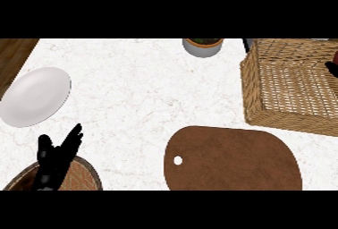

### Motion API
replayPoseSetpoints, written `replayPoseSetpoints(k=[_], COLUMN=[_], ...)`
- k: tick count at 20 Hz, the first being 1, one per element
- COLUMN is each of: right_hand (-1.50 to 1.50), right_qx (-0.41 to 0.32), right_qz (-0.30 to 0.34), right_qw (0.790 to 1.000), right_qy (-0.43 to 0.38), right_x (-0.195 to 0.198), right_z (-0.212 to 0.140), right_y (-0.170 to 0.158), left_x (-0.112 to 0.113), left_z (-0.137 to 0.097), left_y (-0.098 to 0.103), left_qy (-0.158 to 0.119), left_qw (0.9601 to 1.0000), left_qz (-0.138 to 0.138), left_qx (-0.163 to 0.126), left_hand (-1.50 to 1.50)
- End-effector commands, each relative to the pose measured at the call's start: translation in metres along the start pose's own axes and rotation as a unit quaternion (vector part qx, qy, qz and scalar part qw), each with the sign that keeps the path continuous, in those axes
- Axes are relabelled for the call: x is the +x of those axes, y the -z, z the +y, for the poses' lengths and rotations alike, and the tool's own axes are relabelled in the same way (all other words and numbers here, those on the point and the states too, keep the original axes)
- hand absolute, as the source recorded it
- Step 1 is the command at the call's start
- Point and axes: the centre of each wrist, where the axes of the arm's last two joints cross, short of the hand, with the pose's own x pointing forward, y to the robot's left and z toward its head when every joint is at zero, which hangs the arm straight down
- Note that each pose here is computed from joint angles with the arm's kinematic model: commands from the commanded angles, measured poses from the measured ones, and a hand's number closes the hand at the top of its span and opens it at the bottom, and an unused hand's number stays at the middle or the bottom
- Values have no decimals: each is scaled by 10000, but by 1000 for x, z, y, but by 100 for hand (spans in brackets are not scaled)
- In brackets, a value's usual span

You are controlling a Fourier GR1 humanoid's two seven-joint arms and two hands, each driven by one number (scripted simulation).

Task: Pick the bell pepper from the cutting board and place it in the basket

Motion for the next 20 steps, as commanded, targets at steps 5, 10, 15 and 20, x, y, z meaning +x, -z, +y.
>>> replayPoseSetpoints(k=[5, 10, 15, 20], right_hand=[-150, -150, -150, -150], right_qx=[-9, -466, -826, -984], right_qz=[-307, -259, 105, 342], right_qw=[9994, 9976, 9914, 9914], right_qy=[-141, 444, 1006, 793], right_x=[-15, -18, -35, -69], right_z=[-21, -45, -87, -154], right_y=[5, 14, 16, 10], left_x=[-9, -9, -14, -18], left_z=[4, -5, -2, -2], left_y=[7, -9, -6, -14], left_qy=[3, -29, 6, -38], left_qw=[9996, 9996, 9996, 9997], left_qz=[295, 280, 289, 245], left_qx=[0, 24, 11, 88], left_hand=[0, 0, 0, 0])
